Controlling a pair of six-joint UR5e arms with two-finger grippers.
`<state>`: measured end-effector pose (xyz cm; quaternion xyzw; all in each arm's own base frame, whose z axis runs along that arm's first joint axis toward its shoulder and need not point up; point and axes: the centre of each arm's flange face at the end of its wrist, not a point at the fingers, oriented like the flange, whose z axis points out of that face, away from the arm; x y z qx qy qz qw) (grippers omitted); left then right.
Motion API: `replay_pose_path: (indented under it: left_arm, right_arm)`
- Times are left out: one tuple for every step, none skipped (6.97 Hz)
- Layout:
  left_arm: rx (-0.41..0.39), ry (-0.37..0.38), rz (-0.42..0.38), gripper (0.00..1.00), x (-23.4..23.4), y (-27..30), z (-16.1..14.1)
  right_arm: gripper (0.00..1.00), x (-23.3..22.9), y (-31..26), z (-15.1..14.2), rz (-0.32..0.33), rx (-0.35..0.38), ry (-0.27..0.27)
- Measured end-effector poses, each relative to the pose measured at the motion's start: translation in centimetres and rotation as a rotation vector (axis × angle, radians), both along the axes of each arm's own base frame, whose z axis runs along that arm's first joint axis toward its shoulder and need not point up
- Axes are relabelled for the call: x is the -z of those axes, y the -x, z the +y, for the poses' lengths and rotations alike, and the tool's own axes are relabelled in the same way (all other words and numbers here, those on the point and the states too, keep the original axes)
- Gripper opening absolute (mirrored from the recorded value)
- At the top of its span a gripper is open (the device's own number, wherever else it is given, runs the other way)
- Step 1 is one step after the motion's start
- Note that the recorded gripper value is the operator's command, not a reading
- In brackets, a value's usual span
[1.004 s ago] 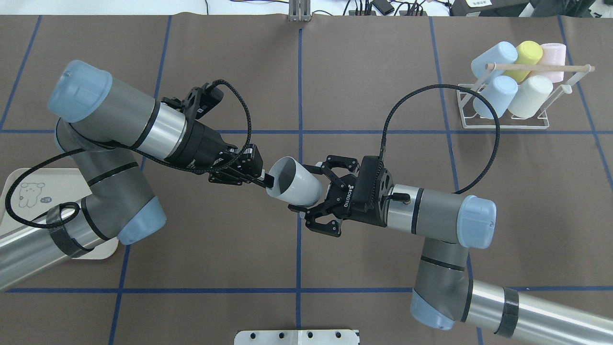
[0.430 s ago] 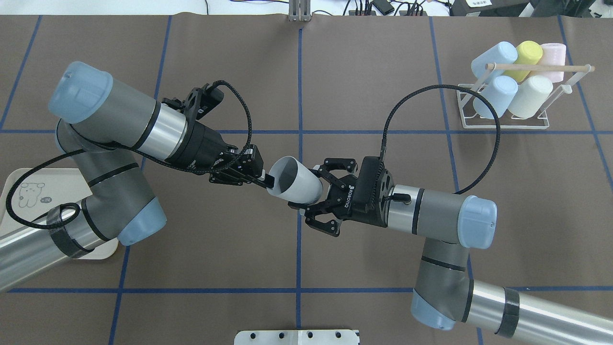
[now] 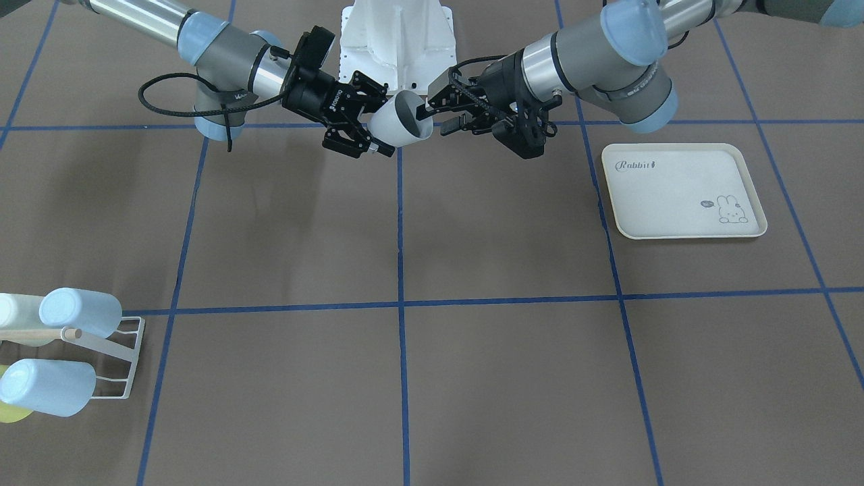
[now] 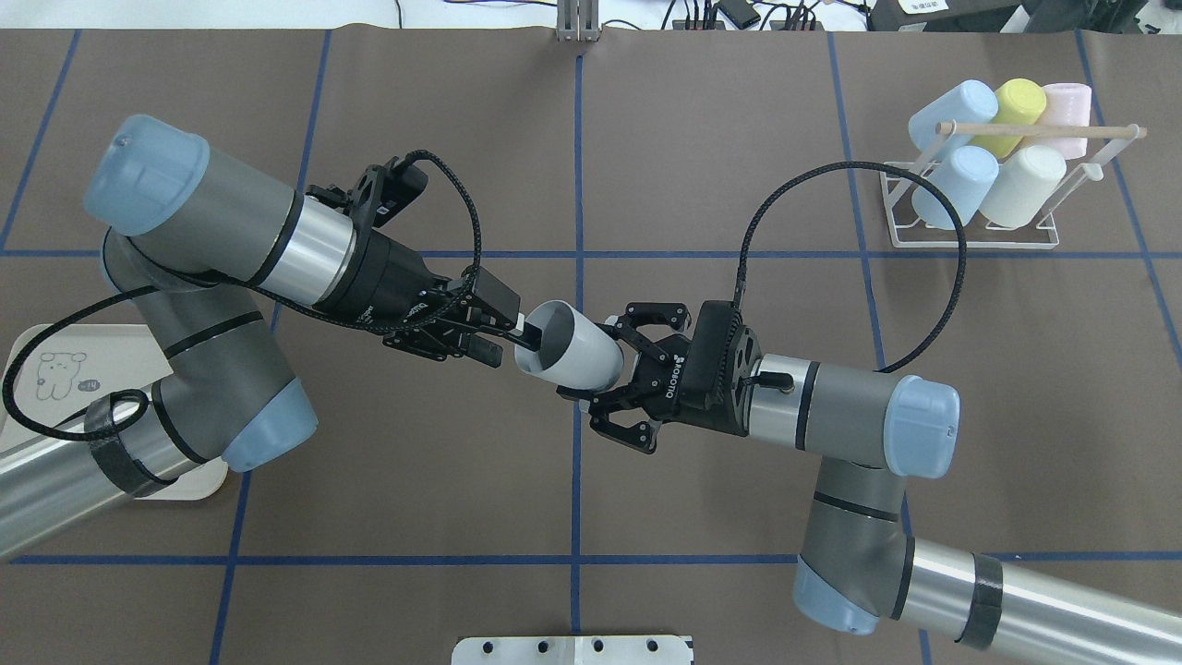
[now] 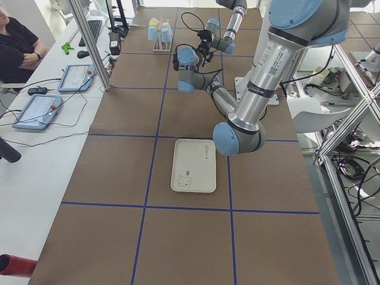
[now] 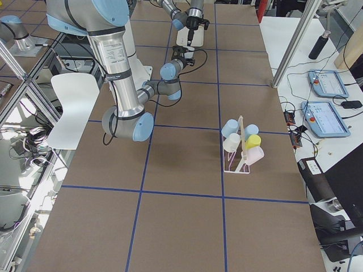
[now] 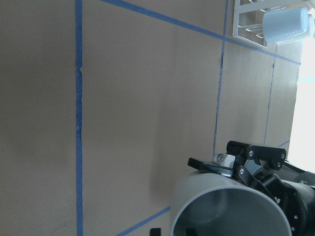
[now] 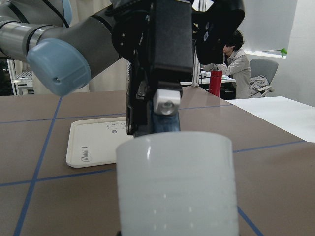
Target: Transfer IKEA cup to right arm and place on rack
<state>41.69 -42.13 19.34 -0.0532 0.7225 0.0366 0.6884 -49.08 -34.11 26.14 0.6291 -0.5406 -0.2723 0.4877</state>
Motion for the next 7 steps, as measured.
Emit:
replay_pose_path:
  left_arm:
    - [0.015,0.007,-0.007,1.00,-0.3,0.7,-0.6]
    - [0.043,0.021,-0.024,1.00,-1.1,2.0,-1.8]
    - [0.079,0.043,-0.053,1.00,-2.6,3.7,-3.1]
    - [0.113,0.065,-0.090,1.00,-4.6,5.2,-4.2]
    - [0.142,0.057,-0.131,1.00,-6.6,6.6,-5.0]
    - [0.172,0.014,-0.179,1.00,-8.8,8.4,-6.0]
    - [0.198,-0.050,-0.240,1.00,-10.9,10.8,-6.9]
  right_arm:
    - [0.33,-0.2,-0.5,-1.0,0.023,-0.023,-0.009]
    - [0.30,-0.5,-1.2,-2.4,0.066,-0.052,-0.012]
    - [0.25,-0.7,-1.8,-3.9,0.137,-0.078,-0.011]
    - [0.05,-0.6,-2.8,-5.5,0.220,-0.101,-0.001]
    - [0.00,-0.3,-4.3,-6.7,0.314,-0.123,0.006]
    - [0.00,0.3,-6.3,-7.5,0.427,-0.149,-0.003]
    - [0.00,0.9,-8.4,-8.4,0.554,-0.179,-0.024]
